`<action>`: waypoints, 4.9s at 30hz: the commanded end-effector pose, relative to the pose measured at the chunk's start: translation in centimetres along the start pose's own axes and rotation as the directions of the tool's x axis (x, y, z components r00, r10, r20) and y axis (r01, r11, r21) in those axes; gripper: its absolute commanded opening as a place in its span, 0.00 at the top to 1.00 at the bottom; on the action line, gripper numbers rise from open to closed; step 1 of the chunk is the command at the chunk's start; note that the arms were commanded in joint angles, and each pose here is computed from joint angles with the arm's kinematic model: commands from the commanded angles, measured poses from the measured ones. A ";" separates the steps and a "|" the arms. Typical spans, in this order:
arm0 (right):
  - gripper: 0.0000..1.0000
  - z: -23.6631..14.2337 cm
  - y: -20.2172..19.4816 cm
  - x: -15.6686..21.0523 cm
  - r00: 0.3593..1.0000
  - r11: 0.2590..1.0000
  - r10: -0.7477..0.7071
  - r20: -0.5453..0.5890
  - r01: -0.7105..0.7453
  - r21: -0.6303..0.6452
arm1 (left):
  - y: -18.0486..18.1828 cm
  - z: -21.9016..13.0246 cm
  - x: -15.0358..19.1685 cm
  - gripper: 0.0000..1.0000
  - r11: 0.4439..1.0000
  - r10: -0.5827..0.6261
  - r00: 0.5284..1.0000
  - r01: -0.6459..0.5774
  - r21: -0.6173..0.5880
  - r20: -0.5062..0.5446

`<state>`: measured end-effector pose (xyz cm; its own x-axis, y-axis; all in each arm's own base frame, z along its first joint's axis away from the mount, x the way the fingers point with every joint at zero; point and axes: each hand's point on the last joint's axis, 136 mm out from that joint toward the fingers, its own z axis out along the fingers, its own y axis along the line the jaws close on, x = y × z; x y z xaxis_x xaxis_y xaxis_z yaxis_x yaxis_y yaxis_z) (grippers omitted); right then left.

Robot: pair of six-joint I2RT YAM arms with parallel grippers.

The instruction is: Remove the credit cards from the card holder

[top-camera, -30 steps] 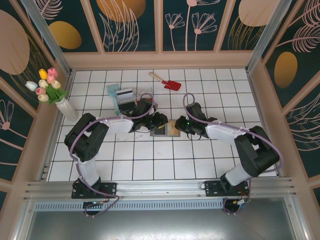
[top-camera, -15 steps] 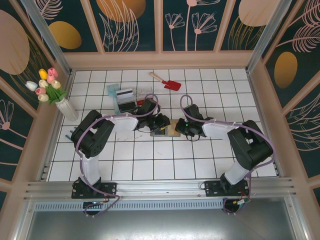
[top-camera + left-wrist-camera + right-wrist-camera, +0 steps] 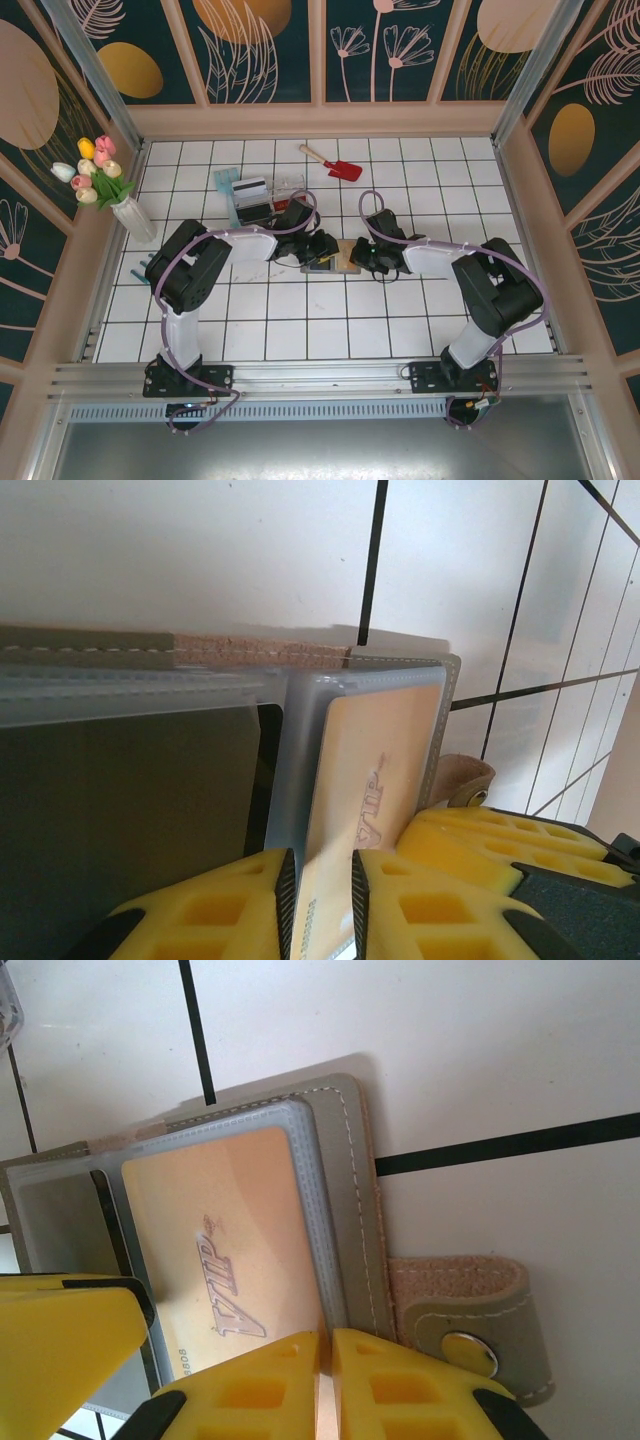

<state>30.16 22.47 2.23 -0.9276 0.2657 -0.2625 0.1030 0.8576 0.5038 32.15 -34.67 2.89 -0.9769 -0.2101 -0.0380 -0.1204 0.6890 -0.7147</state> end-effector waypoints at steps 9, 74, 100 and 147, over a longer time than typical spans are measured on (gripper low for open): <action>0.86 0.9 -1.2 1.1 0.999 0.999 0.022 -0.046 -0.020 0.030 | 1.5 0.6 0.1 0.74 0.998 0.013 1.000 -0.013 -0.059 -0.007; 0.87 0.0 -0.8 -1.2 1.000 0.999 -0.017 0.002 0.017 0.031 | 0.8 -4.2 -0.5 1.00 0.973 0.227 0.974 -0.227 -0.040 0.003; 0.15 -13.7 10.7 -8.1 0.960 0.729 -0.118 0.256 0.258 -0.634 | -11.0 -14.9 -2.7 1.00 0.876 0.377 0.896 -0.428 0.224 0.235; 1.00 -21.4 16.3 -12.2 0.973 0.396 0.197 0.120 0.034 -0.918 | -18.2 -18.9 -1.4 0.71 0.657 0.113 0.960 -0.265 0.706 0.256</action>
<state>35.76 24.38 28.85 -0.8708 0.4226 -0.2510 -0.2772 -0.0004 0.9608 32.52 -34.04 26.97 -0.9253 -0.2524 -0.2830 0.2652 0.1027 -0.9587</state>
